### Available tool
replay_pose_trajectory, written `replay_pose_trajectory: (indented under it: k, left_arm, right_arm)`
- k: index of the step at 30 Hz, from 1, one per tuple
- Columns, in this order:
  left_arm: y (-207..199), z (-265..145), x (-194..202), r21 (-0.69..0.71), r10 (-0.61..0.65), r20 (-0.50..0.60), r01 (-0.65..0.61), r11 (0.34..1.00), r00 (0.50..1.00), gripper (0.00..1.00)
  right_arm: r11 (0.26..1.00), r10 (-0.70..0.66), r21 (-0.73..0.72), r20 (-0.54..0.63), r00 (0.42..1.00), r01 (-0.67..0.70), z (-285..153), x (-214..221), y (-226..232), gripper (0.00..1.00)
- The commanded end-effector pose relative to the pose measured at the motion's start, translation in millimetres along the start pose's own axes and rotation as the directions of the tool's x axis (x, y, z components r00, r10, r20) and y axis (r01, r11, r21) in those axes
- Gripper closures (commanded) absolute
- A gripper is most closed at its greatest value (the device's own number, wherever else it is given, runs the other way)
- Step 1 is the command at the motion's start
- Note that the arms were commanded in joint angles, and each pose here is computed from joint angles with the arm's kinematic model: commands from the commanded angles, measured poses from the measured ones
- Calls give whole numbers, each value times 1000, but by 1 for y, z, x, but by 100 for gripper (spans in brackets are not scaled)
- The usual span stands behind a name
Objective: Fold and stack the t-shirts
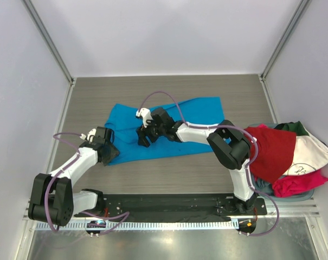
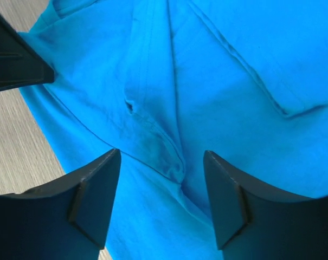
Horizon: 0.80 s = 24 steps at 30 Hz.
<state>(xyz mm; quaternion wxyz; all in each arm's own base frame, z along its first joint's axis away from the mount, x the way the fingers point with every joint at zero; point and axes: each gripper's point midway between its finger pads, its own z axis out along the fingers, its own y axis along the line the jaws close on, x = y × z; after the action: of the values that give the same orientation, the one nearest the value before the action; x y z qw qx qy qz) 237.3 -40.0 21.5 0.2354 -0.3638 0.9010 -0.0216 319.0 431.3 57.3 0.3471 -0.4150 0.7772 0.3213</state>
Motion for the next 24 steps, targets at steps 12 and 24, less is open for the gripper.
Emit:
replay_pose_trajectory:
  k: [12, 24]
  left_arm:
    - [2, 1, 1, -13, 24, -12, -24, 1000, 1000, 51]
    - [-3, 0, 0, 14, 28, -11, -27, 1000, 1000, 50]
  right_arm:
    - [980, -196, -32, 50, 979, 197, 22, -51, 31, 35]
    - [974, -225, -22, -30, 974, 224, 30, -31, 24, 58]
